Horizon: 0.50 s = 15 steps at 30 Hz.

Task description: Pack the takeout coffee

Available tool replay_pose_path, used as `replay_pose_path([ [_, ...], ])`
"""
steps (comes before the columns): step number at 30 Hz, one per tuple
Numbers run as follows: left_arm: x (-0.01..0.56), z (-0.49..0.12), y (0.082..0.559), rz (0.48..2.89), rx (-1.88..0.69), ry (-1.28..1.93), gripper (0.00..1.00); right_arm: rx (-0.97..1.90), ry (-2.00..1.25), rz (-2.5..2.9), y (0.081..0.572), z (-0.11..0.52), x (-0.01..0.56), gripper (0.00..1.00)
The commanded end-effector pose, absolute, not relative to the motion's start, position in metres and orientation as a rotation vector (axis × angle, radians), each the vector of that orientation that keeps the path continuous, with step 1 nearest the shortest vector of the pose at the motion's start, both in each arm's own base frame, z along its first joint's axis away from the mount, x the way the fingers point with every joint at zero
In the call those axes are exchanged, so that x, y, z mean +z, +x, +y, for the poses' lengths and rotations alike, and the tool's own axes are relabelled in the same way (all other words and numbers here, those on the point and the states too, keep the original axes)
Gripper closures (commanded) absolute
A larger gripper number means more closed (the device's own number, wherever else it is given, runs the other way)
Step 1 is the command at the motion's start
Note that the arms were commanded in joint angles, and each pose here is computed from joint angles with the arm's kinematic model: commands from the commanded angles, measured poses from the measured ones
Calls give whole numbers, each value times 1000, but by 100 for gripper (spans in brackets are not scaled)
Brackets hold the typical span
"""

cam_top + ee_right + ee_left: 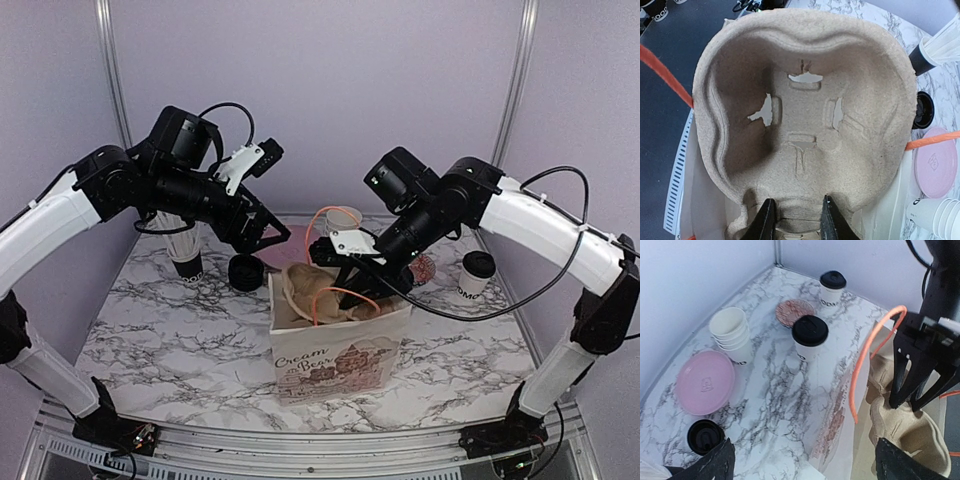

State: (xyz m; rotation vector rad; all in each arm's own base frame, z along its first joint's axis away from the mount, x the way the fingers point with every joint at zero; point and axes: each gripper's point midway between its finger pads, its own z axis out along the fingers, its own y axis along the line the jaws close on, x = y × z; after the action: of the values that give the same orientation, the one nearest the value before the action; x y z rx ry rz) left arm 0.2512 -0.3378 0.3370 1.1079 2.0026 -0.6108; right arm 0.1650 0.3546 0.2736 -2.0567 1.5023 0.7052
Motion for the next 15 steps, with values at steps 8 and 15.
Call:
replay_pose_path([
  [8, 382, -285, 280, 1862, -475, 757, 1, 522, -2120, 1656, 186, 352, 247, 72],
  [15, 374, -275, 278, 1873, -467, 747, 1, 491, -2193, 1711, 186, 354, 219, 69],
])
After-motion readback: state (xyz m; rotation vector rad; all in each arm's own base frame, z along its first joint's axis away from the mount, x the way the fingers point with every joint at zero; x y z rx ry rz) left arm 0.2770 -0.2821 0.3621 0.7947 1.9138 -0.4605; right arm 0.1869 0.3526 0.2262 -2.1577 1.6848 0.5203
